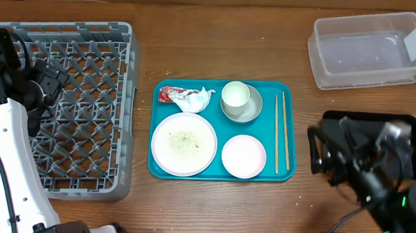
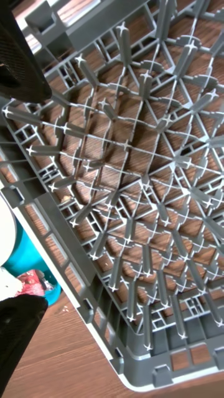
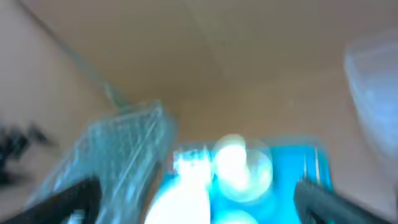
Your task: Sort waste into correct bins and load items into the dishwasher
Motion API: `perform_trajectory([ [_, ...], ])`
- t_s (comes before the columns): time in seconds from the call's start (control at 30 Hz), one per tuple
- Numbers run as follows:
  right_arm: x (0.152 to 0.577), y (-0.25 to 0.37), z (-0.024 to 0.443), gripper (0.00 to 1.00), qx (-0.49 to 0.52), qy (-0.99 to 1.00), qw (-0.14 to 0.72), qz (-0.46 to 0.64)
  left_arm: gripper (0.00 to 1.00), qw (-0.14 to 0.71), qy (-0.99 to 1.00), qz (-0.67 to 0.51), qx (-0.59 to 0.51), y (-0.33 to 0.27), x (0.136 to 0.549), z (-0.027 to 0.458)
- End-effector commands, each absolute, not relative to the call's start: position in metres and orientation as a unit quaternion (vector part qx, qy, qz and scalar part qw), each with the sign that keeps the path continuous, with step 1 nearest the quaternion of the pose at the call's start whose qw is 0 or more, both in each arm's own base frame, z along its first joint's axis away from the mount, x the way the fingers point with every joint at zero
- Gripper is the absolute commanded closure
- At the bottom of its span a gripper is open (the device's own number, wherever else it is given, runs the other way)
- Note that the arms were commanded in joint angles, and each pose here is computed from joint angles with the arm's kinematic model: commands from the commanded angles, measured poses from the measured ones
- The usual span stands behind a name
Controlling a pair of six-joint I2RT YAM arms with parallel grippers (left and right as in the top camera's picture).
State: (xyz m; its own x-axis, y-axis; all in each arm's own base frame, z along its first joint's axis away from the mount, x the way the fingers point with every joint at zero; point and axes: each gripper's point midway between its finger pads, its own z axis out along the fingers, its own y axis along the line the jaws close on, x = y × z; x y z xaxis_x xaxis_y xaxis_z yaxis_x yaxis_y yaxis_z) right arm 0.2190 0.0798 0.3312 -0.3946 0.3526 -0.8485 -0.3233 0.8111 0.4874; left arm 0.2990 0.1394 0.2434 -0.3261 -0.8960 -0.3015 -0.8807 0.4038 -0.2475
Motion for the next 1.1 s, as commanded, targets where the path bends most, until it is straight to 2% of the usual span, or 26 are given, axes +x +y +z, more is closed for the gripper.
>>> perform_trajectory([
  [0.0,0.232,0.088,0.339,0.0,-0.033,0.836,0.47,0.281,0.0,0.216,0.807,-0.025,-0.55,0.14,0.299,0.255],
  [0.17,0.234,0.119,0.307,0.01,-0.077,0.894,0.331,0.293,0.0,0.215,0.807,-0.024,-0.55,0.14,0.299,0.255],
  [0.33,0.216,0.172,0.258,0.0,-0.141,0.922,0.186,0.309,0.0,0.216,0.807,-0.025,-0.55,0.14,0.299,0.255],
  [0.43,0.214,0.204,0.241,0.0,-0.181,0.918,0.142,0.324,0.0,0.216,0.807,-0.025,-0.55,0.14,0.299,0.255],
  [0.57,0.211,0.238,0.214,0.0,-0.183,0.918,0.065,0.345,0.0,0.216,0.807,-0.024,-0.55,0.14,0.299,0.255],
  [0.7,0.223,0.255,0.185,0.0,-0.143,0.929,0.018,0.341,0.0,0.216,0.807,-0.025,-0.55,0.14,0.299,0.255],
  [0.8,0.233,0.261,0.173,0.02,-0.14,0.929,0.014,0.341,0.0,0.215,0.807,-0.024,-0.55,0.14,0.299,0.255],
  [0.9,0.233,0.26,0.166,0.24,-0.136,0.935,0.008,0.328,0.0,0.216,0.807,-0.024,-0.55,0.14,0.299,0.255],
  [0.97,0.235,0.258,0.161,0.23,-0.123,0.945,0.016,0.303,0.0,0.216,0.807,-0.025,-0.55,0.14,0.299,0.255],
  [1.07,0.238,0.252,0.152,0.15,-0.098,0.962,0.031,0.254,0.0,0.216,0.807,-0.025,-0.55,0.14,0.299,0.255],
])
